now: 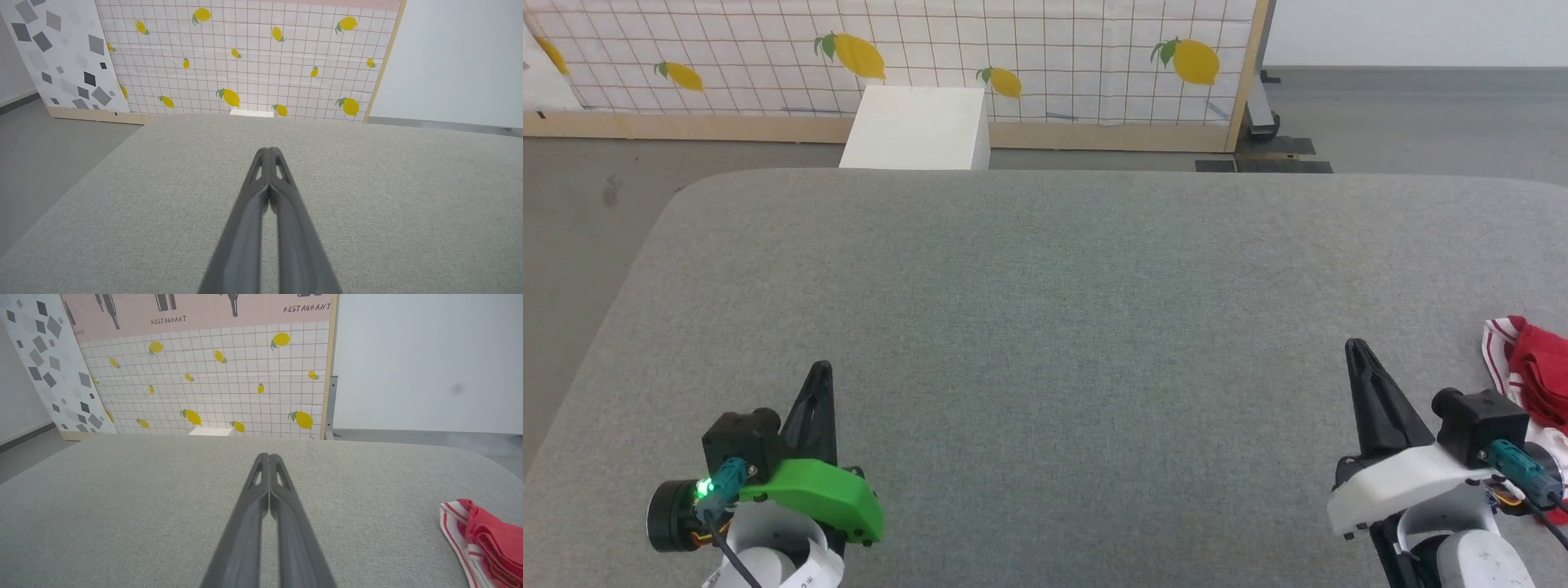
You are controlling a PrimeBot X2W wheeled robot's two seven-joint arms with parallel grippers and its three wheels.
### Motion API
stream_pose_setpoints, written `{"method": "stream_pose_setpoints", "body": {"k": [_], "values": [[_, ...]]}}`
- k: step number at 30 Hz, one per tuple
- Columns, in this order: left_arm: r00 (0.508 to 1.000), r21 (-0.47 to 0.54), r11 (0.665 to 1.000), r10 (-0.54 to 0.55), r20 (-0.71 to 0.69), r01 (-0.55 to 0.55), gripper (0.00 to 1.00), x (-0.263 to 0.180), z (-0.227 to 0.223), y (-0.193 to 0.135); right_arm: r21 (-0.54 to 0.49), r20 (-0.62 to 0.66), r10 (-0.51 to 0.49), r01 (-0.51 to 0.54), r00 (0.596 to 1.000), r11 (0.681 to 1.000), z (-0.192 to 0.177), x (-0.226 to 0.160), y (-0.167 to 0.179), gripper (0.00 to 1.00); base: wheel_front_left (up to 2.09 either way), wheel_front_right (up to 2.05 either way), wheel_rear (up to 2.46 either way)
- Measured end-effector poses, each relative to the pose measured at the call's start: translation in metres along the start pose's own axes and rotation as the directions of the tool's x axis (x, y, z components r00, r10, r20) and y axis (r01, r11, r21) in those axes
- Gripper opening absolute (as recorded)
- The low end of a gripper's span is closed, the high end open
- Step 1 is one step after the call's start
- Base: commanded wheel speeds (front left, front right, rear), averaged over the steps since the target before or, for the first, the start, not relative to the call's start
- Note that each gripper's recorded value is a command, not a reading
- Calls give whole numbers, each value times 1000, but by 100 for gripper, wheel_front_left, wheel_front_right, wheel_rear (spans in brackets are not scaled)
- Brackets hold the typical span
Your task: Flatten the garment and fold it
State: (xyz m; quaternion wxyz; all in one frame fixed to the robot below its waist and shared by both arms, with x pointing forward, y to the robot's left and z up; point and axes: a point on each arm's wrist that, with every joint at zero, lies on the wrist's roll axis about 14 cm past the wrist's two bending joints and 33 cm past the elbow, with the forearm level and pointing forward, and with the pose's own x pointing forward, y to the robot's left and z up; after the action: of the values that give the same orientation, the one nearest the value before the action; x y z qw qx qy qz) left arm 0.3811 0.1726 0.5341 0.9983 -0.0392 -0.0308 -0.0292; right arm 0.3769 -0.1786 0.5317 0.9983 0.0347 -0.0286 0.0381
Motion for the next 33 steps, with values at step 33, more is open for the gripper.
{"method": "stream_pose_setpoints", "body": {"k": [33], "values": [[999,63,998,24,-21,-23,0,-2,0,1,-56,-32,30,-32,999,998,-2,0,10,0,0,0,0]]}}
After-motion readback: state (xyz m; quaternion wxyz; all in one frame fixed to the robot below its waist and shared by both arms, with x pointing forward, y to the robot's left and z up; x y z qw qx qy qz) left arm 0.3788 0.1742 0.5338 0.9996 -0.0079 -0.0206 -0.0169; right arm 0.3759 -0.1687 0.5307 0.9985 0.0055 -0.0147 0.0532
